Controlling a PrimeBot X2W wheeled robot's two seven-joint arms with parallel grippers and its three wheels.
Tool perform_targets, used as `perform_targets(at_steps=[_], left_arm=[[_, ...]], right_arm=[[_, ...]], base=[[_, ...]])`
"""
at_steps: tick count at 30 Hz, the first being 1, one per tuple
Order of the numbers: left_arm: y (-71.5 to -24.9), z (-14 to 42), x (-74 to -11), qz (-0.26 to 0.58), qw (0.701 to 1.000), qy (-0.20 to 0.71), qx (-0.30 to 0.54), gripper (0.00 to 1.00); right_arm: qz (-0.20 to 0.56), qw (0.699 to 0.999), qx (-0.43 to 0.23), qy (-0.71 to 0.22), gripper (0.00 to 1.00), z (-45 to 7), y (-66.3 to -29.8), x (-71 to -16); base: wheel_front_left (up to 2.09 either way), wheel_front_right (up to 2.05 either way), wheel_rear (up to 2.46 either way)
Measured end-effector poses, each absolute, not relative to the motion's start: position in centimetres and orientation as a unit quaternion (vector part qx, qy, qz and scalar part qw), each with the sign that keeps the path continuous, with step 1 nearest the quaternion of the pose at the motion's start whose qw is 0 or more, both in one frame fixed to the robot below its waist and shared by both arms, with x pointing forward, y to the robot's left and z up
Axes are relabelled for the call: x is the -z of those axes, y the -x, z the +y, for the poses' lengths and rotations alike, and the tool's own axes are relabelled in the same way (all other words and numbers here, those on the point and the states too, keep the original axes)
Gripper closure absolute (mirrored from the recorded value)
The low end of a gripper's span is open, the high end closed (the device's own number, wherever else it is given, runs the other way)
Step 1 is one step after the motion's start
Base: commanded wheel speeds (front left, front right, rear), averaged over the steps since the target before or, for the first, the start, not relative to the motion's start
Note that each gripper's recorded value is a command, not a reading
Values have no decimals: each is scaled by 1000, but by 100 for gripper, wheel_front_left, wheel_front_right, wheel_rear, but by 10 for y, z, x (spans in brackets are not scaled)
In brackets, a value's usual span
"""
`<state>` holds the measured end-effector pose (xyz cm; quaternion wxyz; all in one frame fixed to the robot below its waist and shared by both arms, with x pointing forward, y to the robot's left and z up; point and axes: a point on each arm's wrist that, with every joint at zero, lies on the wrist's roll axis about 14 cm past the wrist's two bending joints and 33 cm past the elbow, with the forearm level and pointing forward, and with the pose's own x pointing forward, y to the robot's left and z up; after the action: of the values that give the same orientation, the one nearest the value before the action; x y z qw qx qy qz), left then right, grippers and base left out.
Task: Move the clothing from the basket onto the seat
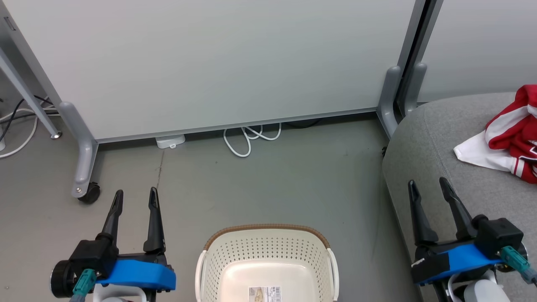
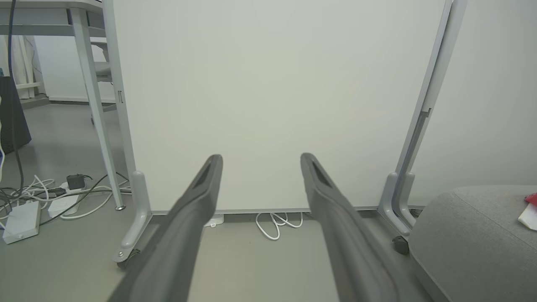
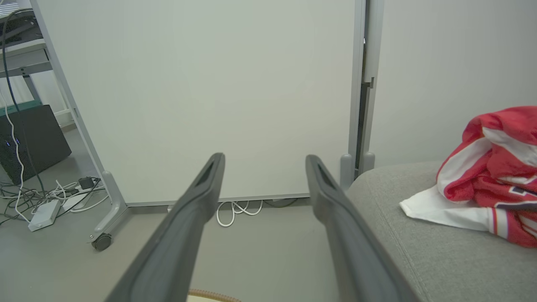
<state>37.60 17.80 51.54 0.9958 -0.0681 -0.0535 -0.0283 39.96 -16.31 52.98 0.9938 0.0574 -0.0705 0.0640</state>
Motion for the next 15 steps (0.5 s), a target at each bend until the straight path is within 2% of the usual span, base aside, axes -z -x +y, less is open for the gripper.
perform_targets(at_steps=[15], left_arm=[[-360,169,-505,-39,995,83,39,0]], right_arm=[[-56,995,-48,-74,0,-168,-382,-518]], base=[[0,0,0]])
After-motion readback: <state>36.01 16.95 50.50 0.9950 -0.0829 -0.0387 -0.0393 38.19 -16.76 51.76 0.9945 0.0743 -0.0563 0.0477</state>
